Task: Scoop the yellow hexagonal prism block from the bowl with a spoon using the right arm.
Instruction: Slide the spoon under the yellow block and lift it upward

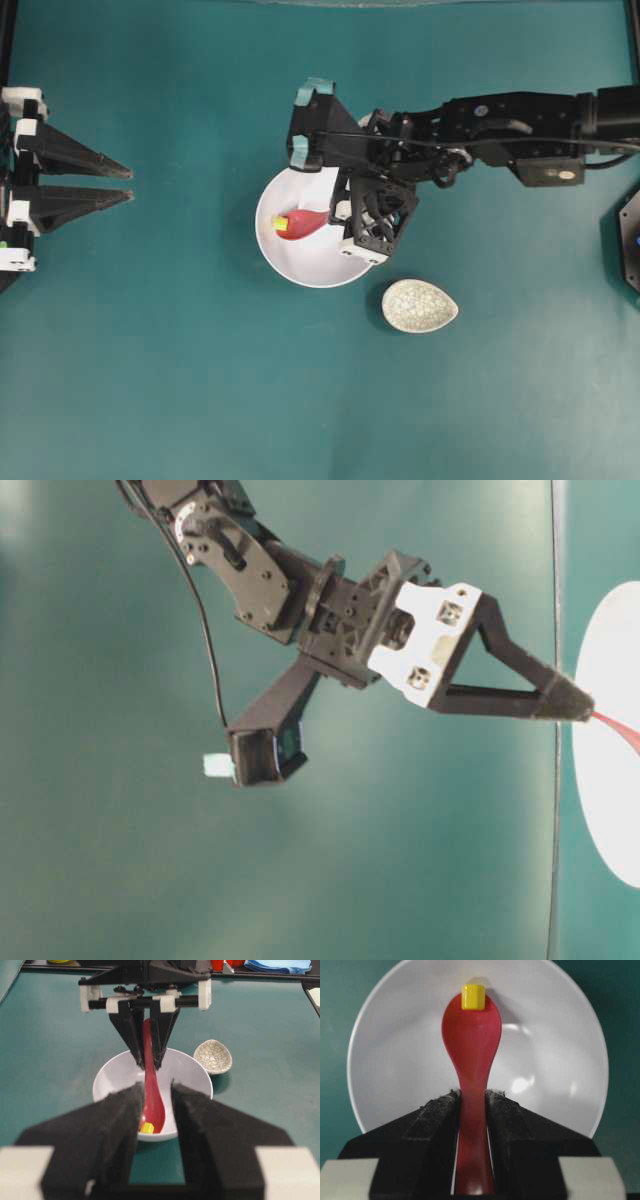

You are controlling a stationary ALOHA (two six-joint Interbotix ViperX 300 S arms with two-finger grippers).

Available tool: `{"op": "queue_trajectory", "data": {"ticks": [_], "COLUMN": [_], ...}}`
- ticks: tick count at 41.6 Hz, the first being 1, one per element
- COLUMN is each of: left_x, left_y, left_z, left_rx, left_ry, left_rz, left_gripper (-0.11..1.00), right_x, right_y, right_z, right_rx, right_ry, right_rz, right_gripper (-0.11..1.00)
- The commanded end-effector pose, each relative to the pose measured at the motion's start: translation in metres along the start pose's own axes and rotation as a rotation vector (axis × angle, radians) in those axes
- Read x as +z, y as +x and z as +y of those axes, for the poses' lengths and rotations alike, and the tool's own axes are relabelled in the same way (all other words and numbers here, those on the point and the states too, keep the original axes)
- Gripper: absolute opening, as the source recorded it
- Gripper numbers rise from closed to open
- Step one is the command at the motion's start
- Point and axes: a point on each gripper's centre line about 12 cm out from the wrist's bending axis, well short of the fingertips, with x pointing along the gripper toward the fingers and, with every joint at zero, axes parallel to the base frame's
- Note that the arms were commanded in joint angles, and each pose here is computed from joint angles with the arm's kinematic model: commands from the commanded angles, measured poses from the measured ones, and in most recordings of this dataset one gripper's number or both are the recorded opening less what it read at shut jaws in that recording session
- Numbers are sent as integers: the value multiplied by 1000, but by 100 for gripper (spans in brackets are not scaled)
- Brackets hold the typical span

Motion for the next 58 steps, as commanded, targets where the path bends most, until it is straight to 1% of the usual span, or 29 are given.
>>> {"op": "queue_trajectory", "data": {"ticks": [1, 14, 27, 31, 38, 46, 58], "left_x": [5, 9, 9, 10, 10, 10, 9], "left_y": [1, 1, 1, 1, 1, 1, 1], "left_z": [0, 0, 0, 0, 0, 0, 0], "left_rx": [1, 1, 1, 1, 1, 1, 1], "left_ry": [3, 1, 1, 1, 1, 1, 3], "left_rz": [-15, -29, -35, -37, -37, -37, -32], "left_gripper": [27, 27, 27, 27, 27, 27, 27], "right_x": [8, -12, -31, -36, -44, -46, -43], "right_y": [-17, -29, -51, -58, -69, -82, -105], "right_z": [5, 6, 5, 4, 7, 15, 18], "right_rx": [8, 0, -9, -9, -1, 19, 33], "right_ry": [-6, -12, -19, -10, -13, -30, -34], "right_rz": [-75, -175, -337, -390, -448, -493, -554], "right_gripper": [25, 25, 25, 25, 25, 25, 25]}}
